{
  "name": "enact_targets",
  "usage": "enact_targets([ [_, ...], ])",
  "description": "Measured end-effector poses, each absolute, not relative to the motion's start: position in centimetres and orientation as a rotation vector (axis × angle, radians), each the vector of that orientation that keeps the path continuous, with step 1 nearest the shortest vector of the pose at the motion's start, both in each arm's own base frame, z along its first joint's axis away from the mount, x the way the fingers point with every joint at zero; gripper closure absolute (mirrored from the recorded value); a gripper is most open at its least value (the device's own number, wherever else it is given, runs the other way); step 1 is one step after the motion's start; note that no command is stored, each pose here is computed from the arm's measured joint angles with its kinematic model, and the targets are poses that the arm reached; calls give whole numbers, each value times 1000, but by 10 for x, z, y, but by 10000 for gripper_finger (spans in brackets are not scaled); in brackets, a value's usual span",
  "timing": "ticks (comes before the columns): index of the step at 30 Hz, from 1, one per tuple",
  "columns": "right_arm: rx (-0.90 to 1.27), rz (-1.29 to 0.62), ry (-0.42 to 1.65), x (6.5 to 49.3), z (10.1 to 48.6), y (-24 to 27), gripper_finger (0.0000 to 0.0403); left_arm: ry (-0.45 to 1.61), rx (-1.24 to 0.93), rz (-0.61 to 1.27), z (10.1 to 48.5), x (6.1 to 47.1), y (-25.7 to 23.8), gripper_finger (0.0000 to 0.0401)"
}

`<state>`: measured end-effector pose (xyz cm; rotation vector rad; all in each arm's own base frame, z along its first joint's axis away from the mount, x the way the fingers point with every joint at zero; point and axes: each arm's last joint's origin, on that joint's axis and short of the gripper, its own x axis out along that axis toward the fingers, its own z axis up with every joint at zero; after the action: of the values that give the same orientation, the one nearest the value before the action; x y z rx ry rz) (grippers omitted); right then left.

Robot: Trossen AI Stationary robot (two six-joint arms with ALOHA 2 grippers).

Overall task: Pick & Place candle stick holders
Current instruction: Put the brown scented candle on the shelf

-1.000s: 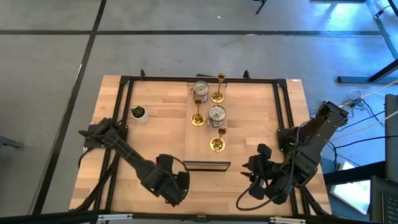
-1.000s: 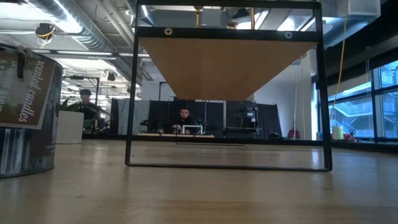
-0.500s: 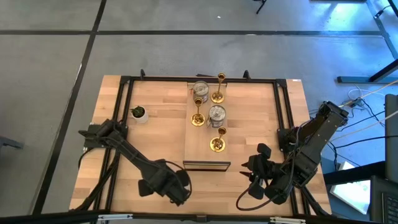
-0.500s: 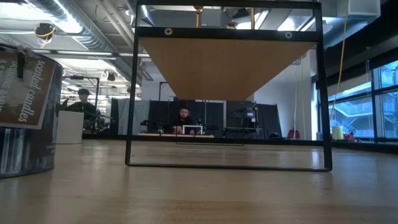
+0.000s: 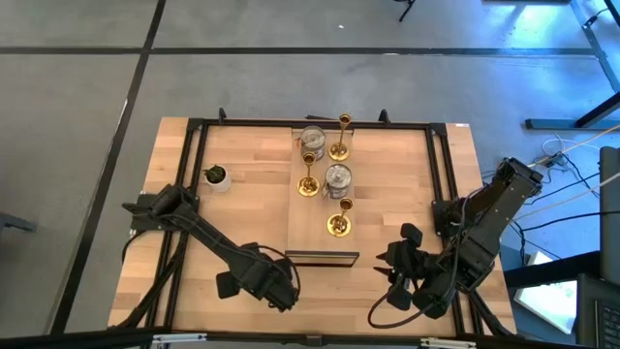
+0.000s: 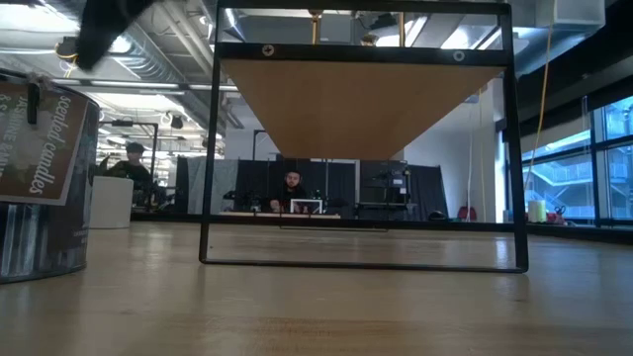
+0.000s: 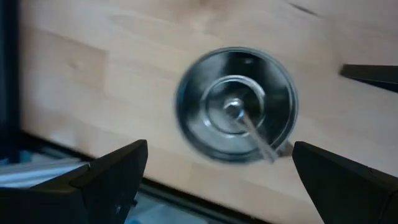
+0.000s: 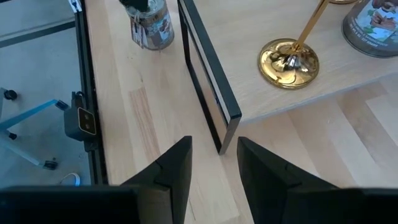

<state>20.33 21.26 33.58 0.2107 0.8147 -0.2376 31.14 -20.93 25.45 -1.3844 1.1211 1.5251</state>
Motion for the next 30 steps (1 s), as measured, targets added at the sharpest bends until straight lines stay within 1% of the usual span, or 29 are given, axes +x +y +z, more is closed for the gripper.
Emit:
enact_targets([
  [4, 208, -239, 816, 203, 336, 212, 273, 1075, -1392, 1491, 248, 315, -209, 1],
  [19, 209, -237, 819, 203, 336, 213, 273, 1068, -1350, 1536, 243, 309, -207, 1],
  [26, 209, -237, 819, 203, 336, 213, 273, 1044, -1450, 1479, 223, 296, -198, 1],
  [30, 207, -238, 820, 203, 336, 212, 273, 1042, -1479, 1455, 223, 285, -193, 1],
])
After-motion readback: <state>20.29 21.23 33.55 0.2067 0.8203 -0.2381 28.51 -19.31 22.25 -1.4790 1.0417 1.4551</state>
